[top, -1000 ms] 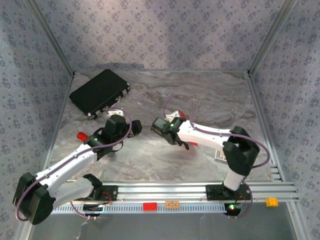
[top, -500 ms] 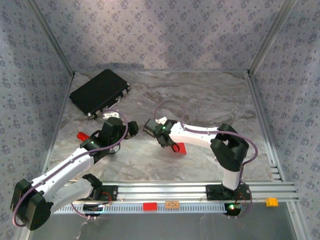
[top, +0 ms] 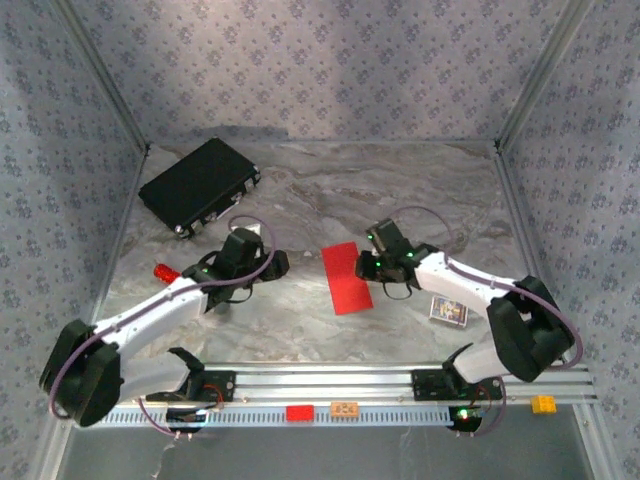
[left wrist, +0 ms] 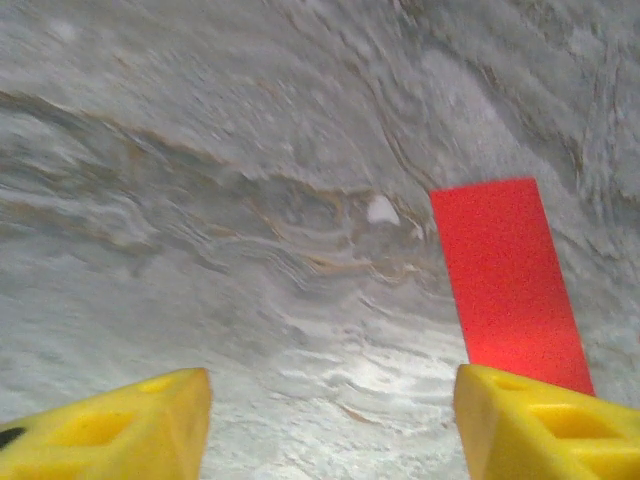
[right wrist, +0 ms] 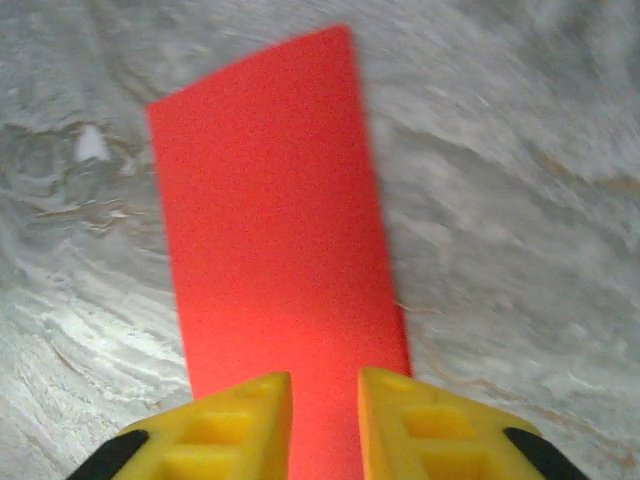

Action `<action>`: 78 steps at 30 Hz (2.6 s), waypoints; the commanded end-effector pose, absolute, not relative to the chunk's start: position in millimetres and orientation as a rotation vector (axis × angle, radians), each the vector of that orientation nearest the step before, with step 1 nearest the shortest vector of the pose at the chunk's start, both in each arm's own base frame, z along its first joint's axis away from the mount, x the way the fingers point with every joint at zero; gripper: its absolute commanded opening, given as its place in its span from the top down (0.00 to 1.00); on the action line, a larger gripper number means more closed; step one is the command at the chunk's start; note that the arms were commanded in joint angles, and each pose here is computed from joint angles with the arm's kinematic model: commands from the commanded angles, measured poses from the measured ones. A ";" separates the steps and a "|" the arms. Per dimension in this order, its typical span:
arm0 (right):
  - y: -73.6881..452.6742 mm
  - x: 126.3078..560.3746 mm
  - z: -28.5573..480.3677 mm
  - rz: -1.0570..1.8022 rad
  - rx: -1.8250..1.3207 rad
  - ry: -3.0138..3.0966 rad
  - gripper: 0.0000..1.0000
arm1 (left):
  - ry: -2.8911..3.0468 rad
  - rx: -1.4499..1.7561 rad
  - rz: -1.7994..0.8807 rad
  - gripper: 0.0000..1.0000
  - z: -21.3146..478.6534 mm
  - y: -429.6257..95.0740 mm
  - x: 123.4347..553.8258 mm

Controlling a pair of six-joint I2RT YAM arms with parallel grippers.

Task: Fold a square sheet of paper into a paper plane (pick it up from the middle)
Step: Turn over the paper at the center of the table.

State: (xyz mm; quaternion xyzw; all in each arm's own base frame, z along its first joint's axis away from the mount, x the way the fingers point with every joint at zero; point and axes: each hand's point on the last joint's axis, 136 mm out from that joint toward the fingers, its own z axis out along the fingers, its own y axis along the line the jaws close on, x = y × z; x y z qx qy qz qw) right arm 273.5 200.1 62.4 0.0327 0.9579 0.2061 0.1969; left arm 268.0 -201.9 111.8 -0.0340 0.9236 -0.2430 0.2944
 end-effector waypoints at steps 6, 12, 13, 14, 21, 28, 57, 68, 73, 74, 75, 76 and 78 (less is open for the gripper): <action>218.5 267.1 52.8 0.868 0.172 2.702 0.85 | 2.496 0.017 -0.812 0.44 119.3 -237.9 274.2; 219.0 267.1 44.0 0.860 0.250 2.745 0.88 | 2.512 0.108 -0.843 0.43 121.2 -243.6 266.6; 218.6 266.3 42.8 0.863 0.265 2.748 0.87 | 2.519 0.117 -0.844 0.43 121.1 -243.3 264.7; 218.3 266.4 42.9 0.865 0.279 2.749 0.88 | 2.520 0.128 -0.850 0.43 121.7 -243.8 262.8; 217.3 269.5 52.4 0.843 0.300 2.740 0.88 | 2.514 0.156 -0.904 0.42 119.2 -248.4 257.2; 212.7 268.4 55.6 0.844 0.293 2.725 0.88 | 2.498 0.149 -0.927 0.41 123.2 -250.8 258.5; 222.2 261.9 24.3 1.107 0.250 2.737 0.89 | 2.598 -0.062 -1.112 0.43 83.4 -273.1 258.9; 215.8 248.9 -4.5 1.183 0.507 2.751 0.90 | 2.630 -0.067 -1.173 0.48 73.5 -286.5 259.5; 217.4 249.1 -3.7 1.195 0.544 2.741 0.90 | 2.660 -0.058 -1.200 0.53 64.1 -298.5 257.7; 217.0 248.6 -4.1 1.189 0.547 2.745 0.90 | 2.666 -0.055 -1.209 0.54 62.6 -300.9 257.2; 215.6 249.1 -4.5 1.181 0.555 2.746 0.90 | 2.671 -0.049 -1.216 0.56 61.0 -304.1 256.7; 215.0 248.5 -5.1 1.175 0.559 2.750 0.90 | 2.674 -0.043 -1.222 0.58 60.6 -307.1 257.2; 214.7 247.9 -5.6 1.171 0.560 2.751 0.90 | 2.689 -0.037 -1.226 0.60 57.0 -311.6 256.6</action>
